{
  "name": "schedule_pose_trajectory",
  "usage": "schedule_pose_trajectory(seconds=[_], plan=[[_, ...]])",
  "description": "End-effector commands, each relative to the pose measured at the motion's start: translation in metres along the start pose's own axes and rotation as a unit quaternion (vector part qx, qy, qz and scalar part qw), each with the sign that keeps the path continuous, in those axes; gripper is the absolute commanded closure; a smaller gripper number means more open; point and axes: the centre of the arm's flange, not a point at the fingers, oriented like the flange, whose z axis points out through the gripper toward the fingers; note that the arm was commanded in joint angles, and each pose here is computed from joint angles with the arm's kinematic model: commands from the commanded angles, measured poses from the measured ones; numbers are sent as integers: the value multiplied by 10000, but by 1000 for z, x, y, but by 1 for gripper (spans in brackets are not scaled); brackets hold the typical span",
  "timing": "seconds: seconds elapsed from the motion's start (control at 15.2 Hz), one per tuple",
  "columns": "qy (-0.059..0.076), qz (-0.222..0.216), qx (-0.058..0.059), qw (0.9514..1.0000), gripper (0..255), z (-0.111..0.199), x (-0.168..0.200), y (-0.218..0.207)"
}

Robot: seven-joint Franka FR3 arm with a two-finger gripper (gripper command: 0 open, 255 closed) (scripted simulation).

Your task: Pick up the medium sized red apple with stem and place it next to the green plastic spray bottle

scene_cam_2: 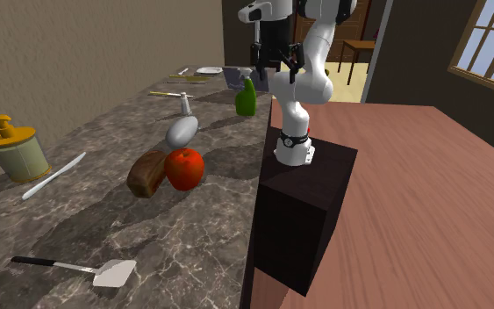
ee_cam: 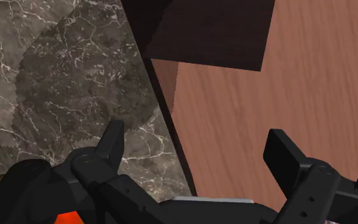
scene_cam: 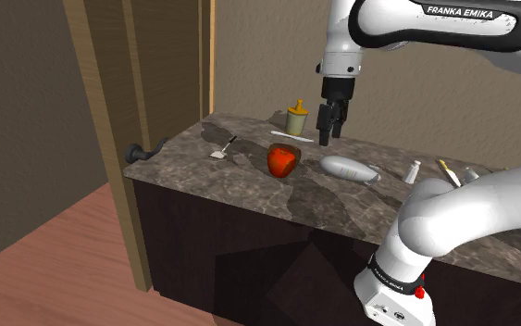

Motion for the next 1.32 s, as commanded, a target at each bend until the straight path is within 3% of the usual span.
schedule_pose_trajectory(seconds=[0.0,0.26,0.59,0.92,1.25], plan=[[0,0,0,10000,0,0,0,0],[495,114,-81,9987,0,26,20,27],[1111,256,-182,9933,0,54,48,62],[1723,397,-283,9838,0,79,78,99],[2327,536,-382,9703,0,98,110,137]])
